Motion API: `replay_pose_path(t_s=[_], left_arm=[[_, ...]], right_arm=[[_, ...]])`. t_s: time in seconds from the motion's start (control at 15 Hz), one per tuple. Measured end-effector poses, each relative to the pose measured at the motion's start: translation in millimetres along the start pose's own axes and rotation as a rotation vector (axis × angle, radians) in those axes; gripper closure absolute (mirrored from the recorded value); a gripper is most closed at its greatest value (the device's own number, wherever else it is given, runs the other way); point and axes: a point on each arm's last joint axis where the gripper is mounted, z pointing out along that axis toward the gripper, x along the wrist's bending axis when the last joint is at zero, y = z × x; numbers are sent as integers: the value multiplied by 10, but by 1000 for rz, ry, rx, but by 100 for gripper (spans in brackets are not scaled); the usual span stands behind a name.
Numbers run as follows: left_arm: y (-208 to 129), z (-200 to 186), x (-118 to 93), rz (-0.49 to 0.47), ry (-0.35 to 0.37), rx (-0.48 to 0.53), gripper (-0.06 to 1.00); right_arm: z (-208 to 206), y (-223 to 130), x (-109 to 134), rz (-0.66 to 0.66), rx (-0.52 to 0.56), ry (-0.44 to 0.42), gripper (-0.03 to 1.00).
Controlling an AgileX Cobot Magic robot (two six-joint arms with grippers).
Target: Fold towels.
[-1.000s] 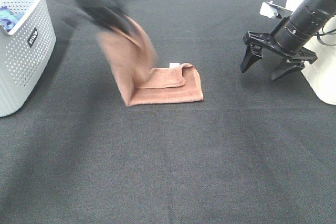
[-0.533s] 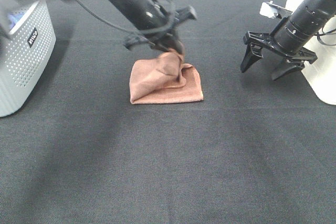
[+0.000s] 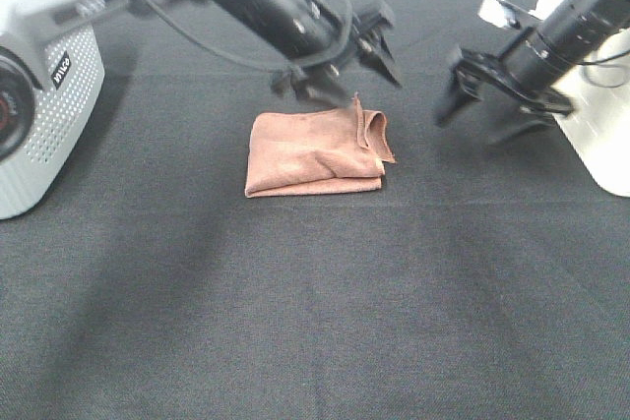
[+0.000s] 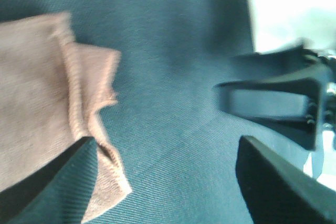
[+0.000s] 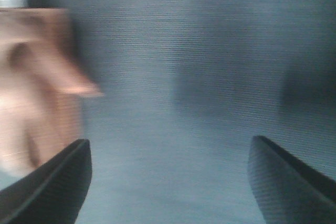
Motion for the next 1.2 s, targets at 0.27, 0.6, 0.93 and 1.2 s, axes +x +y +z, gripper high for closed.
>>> replay_pose_path(t_s=[0.27, 0.6, 0.93, 1.2], left_arm=[[353, -631, 433, 44, 126, -63, 24], [414, -880, 753, -5, 192, -45, 24], [410, -879, 753, -5, 192, -40, 24], [397, -879, 753, -6, 192, -26, 24]], right_arm=[[63, 15, 523, -111, -30, 242, 22], [436, 174, 1195, -215, -16, 460, 23], [904, 136, 980, -183, 104, 482, 24], [907, 249, 459, -109, 93, 423, 24]])
